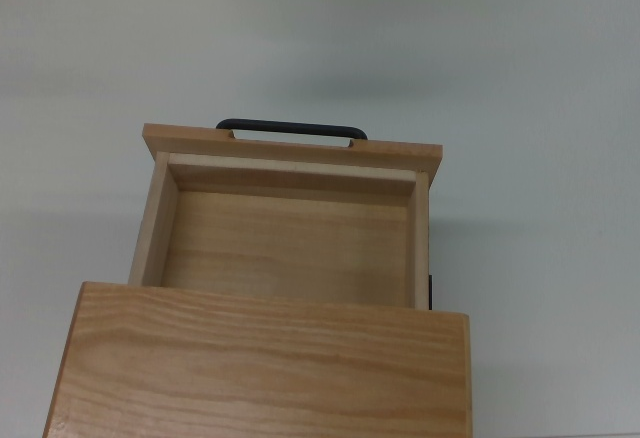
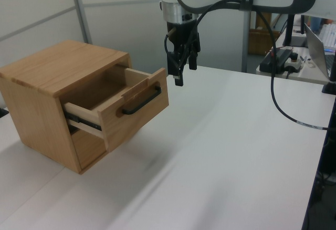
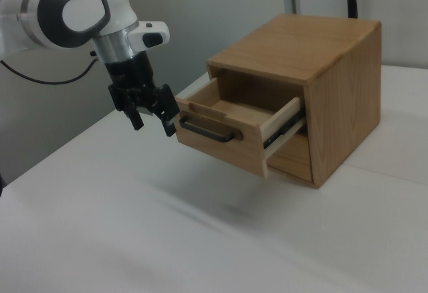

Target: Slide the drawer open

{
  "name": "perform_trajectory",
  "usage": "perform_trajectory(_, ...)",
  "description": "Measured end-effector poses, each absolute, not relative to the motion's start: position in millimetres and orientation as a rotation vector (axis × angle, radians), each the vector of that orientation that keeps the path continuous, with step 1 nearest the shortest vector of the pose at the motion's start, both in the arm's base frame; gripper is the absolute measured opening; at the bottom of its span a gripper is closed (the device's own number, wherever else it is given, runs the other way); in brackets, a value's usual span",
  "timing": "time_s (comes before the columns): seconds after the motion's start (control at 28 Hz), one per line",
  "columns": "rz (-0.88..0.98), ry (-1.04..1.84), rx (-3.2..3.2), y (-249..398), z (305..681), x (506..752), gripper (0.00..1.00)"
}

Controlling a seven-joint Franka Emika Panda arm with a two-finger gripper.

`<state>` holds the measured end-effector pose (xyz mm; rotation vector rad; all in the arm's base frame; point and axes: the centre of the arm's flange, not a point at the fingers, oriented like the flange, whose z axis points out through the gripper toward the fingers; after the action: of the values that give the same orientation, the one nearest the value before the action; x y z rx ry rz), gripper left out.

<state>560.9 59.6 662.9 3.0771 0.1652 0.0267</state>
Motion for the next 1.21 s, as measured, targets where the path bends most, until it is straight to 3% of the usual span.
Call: perform_trajectory(1.21,0.026,0.18,3.076,60.7,662.8,560.9,1.0)
